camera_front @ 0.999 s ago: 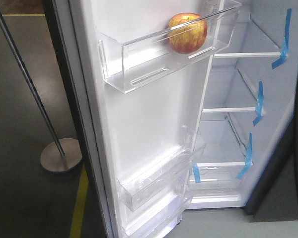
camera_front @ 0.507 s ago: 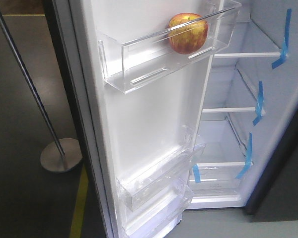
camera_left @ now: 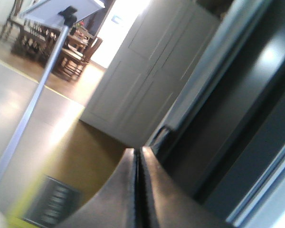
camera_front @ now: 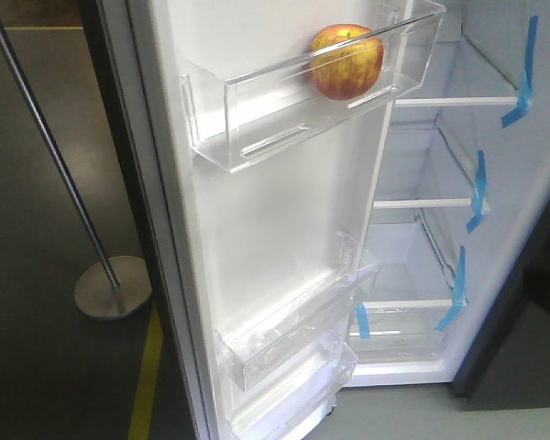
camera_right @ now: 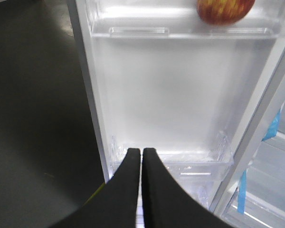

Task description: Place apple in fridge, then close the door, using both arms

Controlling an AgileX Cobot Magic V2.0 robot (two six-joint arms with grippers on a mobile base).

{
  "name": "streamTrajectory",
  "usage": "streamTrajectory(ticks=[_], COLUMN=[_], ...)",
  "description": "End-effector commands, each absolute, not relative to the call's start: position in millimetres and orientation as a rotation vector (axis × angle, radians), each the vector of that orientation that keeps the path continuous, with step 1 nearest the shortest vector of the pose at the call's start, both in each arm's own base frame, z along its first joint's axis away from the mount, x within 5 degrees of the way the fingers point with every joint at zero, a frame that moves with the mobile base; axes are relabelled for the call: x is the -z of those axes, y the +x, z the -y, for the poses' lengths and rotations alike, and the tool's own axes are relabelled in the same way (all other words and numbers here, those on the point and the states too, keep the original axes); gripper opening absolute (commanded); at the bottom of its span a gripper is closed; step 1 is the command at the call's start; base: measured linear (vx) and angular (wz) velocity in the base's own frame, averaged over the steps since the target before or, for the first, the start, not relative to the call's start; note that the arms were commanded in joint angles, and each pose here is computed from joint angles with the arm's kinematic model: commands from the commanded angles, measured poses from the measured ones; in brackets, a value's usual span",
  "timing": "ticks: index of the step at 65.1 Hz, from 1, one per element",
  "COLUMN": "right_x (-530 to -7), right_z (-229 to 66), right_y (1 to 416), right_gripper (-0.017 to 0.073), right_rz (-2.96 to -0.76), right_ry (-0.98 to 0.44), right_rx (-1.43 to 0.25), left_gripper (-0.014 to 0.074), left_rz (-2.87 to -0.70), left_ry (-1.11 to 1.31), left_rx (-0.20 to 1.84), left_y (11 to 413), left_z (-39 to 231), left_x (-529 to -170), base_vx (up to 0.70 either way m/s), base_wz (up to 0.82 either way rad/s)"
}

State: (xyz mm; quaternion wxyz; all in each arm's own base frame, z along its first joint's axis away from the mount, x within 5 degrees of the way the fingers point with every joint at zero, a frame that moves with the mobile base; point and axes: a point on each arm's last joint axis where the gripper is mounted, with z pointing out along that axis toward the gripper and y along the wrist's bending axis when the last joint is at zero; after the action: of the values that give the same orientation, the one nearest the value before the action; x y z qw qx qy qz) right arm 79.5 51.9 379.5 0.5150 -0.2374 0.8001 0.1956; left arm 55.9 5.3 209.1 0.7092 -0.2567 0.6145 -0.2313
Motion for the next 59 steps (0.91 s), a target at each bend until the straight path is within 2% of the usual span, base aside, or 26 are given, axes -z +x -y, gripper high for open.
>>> streamTrajectory(ticks=[1, 12, 34, 43, 59], right_x=[-367, -351, -352, -352, -352], right_z=[-49, -47, -47, -47, -47], right_y=[69, 50, 46, 46, 46], right_gripper=[-0.0004, -0.0004, -0.0004, -0.0004, -0.0004], right_rz=[-1.866, -1.847, -1.842, -1.841, -1.842], right_ry=[-0.489, -0.473, -0.444, -0.444, -0.444], right_rx=[-0.477, -0.47, -0.492, -0.492, -0.493], left_gripper=[-0.0007, -0.0007, -0.0007, -0.0002, 0.0022], left_rz=[-1.224, -1.187, -1.053, -1.125, -1.263], left_ry=[-0.694, -0.799, -0.624, -0.59, -0.479], left_rx=[0.667, 0.827, 0.899, 0.902, 0.774], left_y=[52, 51, 23, 33, 89], left_z=[-8, -7, 1, 6, 8], left_x=[-223, -229, -329, -367, -439], base_vx=[0.0, 0.0, 0.0, 0.0, 0.0], base_wz=[0.0, 0.0, 0.0, 0.0, 0.0])
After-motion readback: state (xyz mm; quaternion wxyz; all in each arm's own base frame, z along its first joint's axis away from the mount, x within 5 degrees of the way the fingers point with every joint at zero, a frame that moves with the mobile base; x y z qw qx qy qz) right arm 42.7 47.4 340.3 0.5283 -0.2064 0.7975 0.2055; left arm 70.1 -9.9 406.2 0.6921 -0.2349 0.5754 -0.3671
